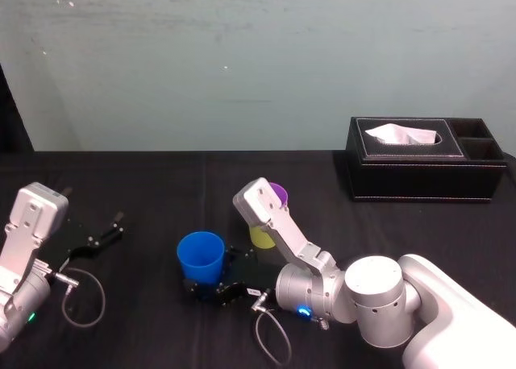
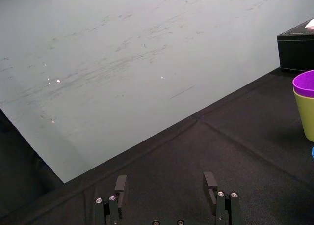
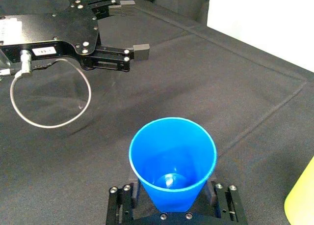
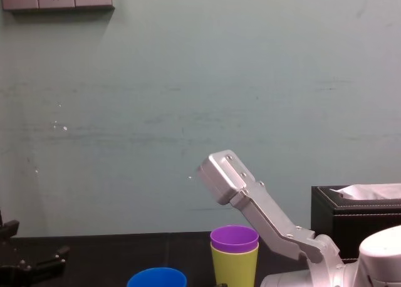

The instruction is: Stack the three plastic cups sequentially using one hand.

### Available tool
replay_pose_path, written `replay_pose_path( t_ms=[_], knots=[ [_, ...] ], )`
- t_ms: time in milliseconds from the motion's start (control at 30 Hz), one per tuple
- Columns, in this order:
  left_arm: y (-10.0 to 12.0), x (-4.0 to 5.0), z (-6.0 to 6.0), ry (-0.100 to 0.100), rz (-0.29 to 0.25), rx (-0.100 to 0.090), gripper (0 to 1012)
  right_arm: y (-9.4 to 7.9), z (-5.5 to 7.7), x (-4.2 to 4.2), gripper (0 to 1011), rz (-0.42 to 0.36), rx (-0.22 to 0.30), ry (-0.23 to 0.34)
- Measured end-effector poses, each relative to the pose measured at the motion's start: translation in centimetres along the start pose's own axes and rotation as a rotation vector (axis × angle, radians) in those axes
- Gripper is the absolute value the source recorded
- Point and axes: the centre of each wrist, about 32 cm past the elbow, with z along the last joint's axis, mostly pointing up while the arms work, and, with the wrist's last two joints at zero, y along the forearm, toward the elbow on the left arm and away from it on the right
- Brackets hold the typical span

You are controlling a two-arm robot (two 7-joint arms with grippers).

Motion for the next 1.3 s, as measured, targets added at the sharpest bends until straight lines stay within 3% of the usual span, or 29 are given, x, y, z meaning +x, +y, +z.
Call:
replay_pose_path(
  t_ms=[67, 200, 733, 1000, 1300],
  knots=[
    [0.0, 0.00, 0.0, 0.000, 0.000, 0.000, 1000, 0.0, 0.0, 0.00, 754, 0.000, 0.000, 0.000],
    [0.0, 0.00, 0.0, 0.000, 0.000, 0.000, 1000, 0.0, 0.0, -0.01, 710, 0.001, 0.000, 0.000],
    [0.0, 0.00, 0.0, 0.000, 0.000, 0.000, 1000, -0.7, 0.1, 0.19, 705, -0.017, 0.019, 0.009],
    [0.0, 0.00, 0.0, 0.000, 0.000, 0.000, 1000, -2.2, 1.5, 0.61, 705, -0.061, 0.043, 0.017],
    [0.0, 0.00, 0.0, 0.000, 0.000, 0.000, 1000, -4.3, 4.3, 1.38, 705, -0.090, 0.095, 0.018]
  ],
)
